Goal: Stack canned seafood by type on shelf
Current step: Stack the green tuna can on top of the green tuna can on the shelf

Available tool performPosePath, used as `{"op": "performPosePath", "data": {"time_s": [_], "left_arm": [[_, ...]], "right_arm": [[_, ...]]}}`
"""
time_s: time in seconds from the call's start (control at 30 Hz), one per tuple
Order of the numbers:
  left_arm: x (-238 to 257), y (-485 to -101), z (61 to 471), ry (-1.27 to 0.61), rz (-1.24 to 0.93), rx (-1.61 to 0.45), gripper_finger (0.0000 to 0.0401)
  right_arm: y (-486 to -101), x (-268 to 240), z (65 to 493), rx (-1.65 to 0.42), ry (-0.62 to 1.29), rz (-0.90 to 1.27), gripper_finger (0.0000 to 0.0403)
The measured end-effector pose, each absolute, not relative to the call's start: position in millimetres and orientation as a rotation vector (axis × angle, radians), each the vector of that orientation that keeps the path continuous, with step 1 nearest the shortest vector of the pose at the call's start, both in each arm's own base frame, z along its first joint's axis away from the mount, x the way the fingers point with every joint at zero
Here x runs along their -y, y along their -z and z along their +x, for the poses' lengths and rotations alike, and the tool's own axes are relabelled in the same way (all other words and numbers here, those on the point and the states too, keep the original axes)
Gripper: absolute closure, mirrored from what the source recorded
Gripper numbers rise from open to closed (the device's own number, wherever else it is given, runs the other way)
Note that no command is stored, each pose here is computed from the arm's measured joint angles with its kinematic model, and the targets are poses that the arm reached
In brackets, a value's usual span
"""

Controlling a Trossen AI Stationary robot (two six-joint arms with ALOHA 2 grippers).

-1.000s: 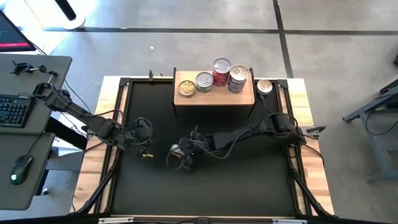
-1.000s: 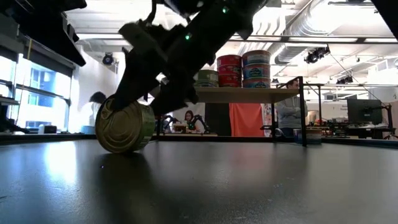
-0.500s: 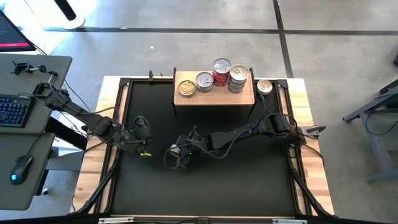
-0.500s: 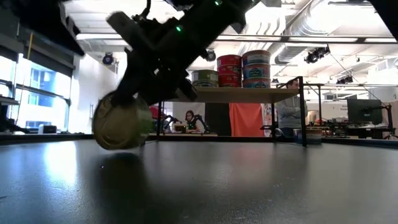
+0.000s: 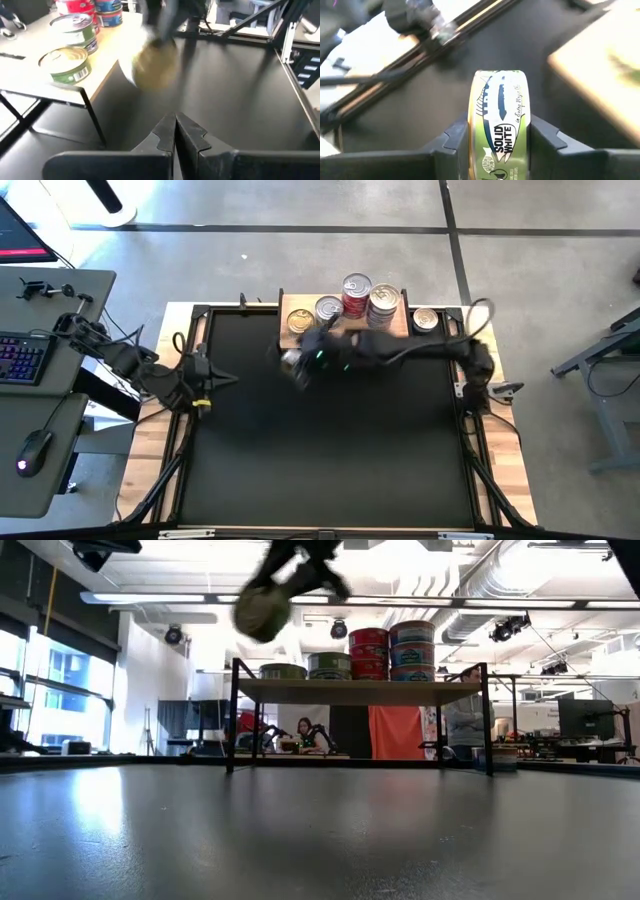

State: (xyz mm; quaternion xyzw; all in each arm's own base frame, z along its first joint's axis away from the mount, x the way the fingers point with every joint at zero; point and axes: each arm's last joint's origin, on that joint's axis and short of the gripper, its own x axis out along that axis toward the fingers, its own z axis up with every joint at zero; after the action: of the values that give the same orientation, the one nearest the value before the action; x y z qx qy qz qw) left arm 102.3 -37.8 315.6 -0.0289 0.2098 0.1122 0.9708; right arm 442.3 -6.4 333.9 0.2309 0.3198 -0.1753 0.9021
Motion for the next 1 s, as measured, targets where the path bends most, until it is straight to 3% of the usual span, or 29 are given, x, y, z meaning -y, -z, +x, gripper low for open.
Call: {"op": "performPosePath", "data": {"time_s": [0.17, 0.57, 1.0], "left_arm": [[36.2, -315.5, 99.6, -0.235, -0.088, -0.421, 0.0401], [48.8, -324.0, 133.9, -0.451, -0.137, -0.237, 0.0401], [20.9, -326.9, 175.5, -0.634, -0.146, -0.164, 0.0401]], "right_arm": [[-357.8, 38.6, 404.5, -0.563, 0.455, 0.548, 0.0283], [-310.6, 91.1, 391.3, 0.171, 0.574, 1.011, 0.0283], [-298.3, 76.4, 391.7, 0.227, 0.692, 1.114, 0.0281]]}}
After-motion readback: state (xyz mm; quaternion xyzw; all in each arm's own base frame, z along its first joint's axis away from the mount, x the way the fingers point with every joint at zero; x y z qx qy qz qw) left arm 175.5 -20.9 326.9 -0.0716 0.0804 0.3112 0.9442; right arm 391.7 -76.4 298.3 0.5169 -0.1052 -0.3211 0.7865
